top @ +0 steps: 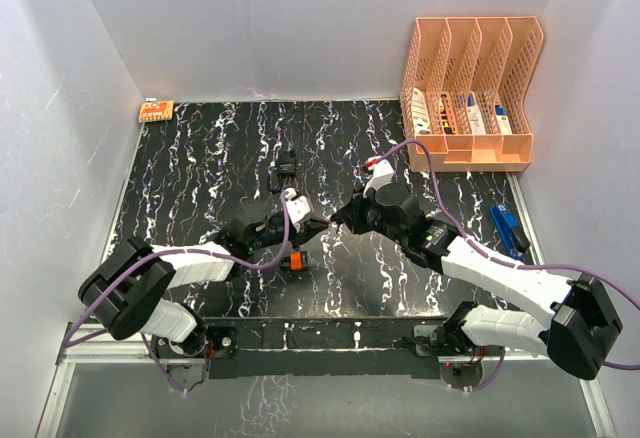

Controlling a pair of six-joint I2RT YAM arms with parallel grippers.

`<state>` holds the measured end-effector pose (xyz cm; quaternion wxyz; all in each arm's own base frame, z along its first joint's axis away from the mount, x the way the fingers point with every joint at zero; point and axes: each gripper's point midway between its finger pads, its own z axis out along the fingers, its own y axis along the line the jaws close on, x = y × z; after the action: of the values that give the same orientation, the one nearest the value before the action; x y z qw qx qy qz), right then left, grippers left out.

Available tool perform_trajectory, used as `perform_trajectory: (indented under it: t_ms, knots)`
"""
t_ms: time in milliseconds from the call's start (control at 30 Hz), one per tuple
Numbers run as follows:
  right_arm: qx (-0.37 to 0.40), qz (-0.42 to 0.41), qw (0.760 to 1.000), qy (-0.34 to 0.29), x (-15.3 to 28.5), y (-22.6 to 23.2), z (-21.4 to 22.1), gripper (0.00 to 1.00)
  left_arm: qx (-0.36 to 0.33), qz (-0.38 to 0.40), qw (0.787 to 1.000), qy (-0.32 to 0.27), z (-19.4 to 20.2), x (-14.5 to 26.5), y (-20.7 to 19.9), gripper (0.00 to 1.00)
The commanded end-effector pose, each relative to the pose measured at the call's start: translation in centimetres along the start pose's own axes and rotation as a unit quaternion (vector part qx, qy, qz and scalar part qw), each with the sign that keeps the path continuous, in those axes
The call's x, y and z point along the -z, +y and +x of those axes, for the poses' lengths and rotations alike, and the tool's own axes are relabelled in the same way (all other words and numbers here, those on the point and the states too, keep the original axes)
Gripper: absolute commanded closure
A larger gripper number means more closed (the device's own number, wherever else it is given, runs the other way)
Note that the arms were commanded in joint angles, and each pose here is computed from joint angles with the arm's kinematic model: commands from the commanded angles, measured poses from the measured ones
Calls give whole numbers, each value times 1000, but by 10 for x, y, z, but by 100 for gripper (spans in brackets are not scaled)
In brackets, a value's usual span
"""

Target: Unlock with the key

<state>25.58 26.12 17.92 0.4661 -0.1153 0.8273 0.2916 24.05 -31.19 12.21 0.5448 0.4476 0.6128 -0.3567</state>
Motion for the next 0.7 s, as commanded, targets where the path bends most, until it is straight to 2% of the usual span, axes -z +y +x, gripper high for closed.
perform_trajectory:
  t_ms: [0, 200, 533, 667]
  knots:
    - [-7, -11, 999, -38, -1, 8, -24, 100, -16, 19, 999, -40, -32, -3, -4, 92]
    - [-5, -11, 999, -39, -1, 8, -24, 100, -10, 28, 999, -44, -32, -5, -7, 88]
    - [-5, -11, 999, -39, -1, 7, -24, 100, -7, 32, 999, -41, -30, -8, -8, 89]
    - [-6, -8, 999, -40, -1, 5, -23, 100, -3, 35, 999, -40, -29, -8, -9, 86]
